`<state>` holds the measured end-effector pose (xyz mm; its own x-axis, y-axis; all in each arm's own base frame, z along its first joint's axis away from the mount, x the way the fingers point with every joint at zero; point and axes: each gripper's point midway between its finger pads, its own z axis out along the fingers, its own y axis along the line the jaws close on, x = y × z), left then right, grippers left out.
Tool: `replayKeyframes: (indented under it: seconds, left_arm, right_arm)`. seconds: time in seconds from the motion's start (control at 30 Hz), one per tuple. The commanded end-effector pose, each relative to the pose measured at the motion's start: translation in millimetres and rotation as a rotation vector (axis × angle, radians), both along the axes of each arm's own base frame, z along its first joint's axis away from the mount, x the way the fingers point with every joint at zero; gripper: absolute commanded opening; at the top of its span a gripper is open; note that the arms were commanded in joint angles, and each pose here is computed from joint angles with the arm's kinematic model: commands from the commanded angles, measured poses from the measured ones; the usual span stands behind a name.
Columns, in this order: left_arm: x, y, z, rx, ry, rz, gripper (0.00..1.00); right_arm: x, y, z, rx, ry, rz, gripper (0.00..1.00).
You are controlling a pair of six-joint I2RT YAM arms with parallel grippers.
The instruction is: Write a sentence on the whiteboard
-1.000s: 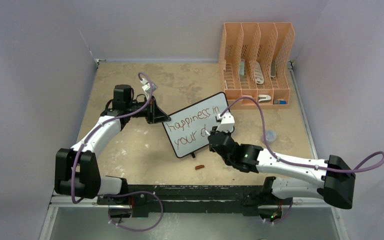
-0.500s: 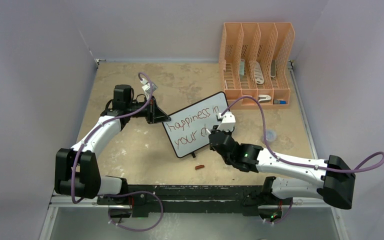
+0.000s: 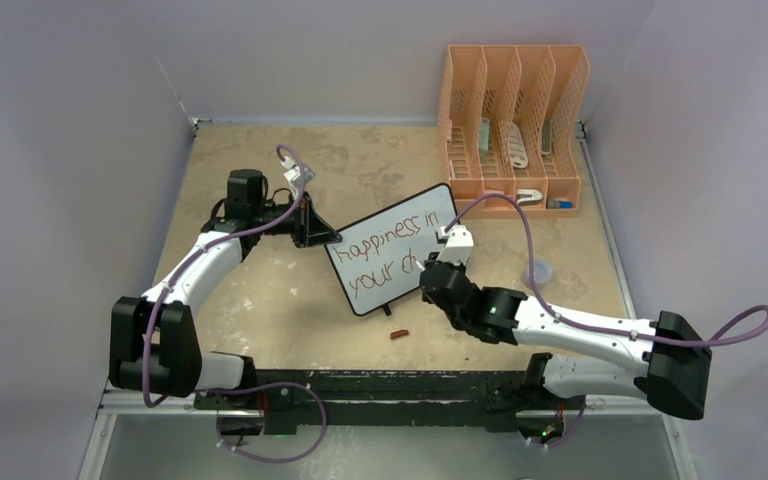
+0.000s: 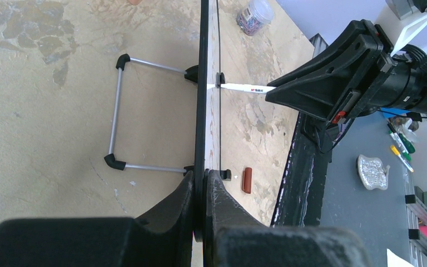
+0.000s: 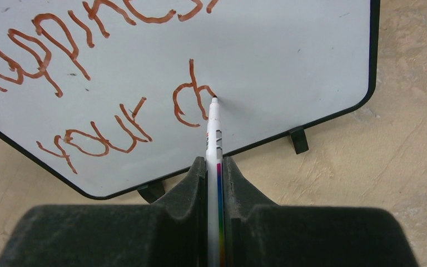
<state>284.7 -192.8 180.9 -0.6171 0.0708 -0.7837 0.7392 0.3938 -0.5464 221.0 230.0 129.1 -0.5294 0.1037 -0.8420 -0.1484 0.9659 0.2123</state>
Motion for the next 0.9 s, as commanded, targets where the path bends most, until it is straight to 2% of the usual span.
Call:
replayKeyframes:
  seconds: [0.0, 0.53, 0.87]
  left_arm:
    - [13.0, 13.2, -25.5, 0.108, 0.017, 0.090, 0.00]
    - [13.6, 13.4, -25.3, 0.110, 0.016, 0.092, 0.00]
    - [14.0, 13.9, -25.7, 0.113, 0.013, 0.094, 0.00]
  right_arm:
    - [-4.4, -6.0, -3.3, 0.014, 0.028, -0.016, 0.00]
    - [-10.4, -5.9, -9.2, 0.018, 0.062, -0.003, 0.00]
    - [-1.5, -12.8, 25.8, 0.069, -0.036, -0.025, 0.00]
